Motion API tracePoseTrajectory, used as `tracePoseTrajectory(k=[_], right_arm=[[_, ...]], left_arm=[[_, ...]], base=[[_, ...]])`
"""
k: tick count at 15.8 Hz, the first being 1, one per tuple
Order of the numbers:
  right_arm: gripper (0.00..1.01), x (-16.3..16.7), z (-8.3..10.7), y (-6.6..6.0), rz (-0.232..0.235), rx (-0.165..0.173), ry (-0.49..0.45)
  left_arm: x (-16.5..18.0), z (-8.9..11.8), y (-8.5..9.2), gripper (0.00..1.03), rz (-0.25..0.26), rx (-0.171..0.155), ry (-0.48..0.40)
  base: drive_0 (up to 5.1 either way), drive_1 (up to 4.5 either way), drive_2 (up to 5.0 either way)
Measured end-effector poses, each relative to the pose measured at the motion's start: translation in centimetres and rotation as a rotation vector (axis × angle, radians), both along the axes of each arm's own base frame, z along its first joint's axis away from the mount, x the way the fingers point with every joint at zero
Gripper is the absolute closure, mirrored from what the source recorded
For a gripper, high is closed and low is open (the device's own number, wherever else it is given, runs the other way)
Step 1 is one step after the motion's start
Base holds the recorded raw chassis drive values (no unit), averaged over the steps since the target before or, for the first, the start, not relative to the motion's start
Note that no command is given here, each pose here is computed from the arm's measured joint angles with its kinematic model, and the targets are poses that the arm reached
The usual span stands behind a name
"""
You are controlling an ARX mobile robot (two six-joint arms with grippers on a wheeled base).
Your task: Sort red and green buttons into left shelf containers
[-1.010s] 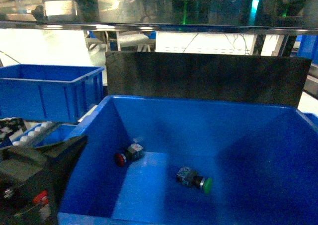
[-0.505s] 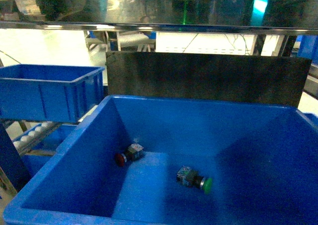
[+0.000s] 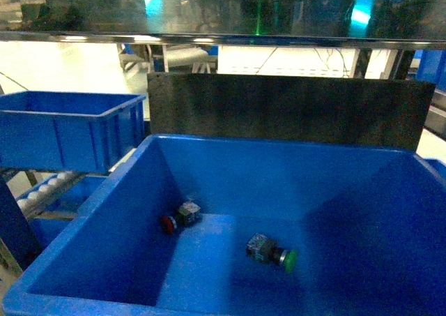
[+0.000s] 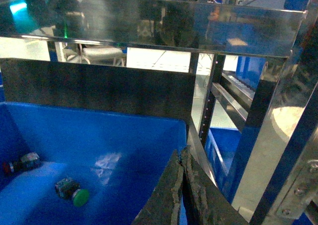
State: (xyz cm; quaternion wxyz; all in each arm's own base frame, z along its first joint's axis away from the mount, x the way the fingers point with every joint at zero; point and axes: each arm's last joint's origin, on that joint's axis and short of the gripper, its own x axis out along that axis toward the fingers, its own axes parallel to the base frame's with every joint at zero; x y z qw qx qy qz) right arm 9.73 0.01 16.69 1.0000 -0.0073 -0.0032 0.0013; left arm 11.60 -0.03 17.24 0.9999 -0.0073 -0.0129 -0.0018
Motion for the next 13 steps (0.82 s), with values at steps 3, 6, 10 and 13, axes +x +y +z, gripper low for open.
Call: tracePoseTrajectory(k=[3, 6, 10, 13], right_arm=[[0.99, 0.0, 0.0, 0.0, 0.000, 0.000, 0.004], [0.99, 0.0, 0.0, 0.0, 0.000, 0.000, 0.004], [0.99, 0.0, 0.0, 0.0, 0.000, 0.000, 0.003], [0.99, 0.0, 0.0, 0.0, 0.000, 0.000, 0.005]], left_arm=[[-0.3, -0.1, 0.0, 1.01, 0.002, 0.001, 0.011], [-0.6, -0.1, 0.0, 1.01, 0.002, 0.001, 0.011], [-1.2, -0.4, 0.0, 1.01, 0.002, 0.001, 0.030], [-1.9, -0.6, 0.0, 1.01, 0.002, 0.001, 0.030]], base=[[0.0, 0.00, 0.0], [0.0, 0.00, 0.0], [0.0, 0.00, 0.0], [0.0, 0.00, 0.0]])
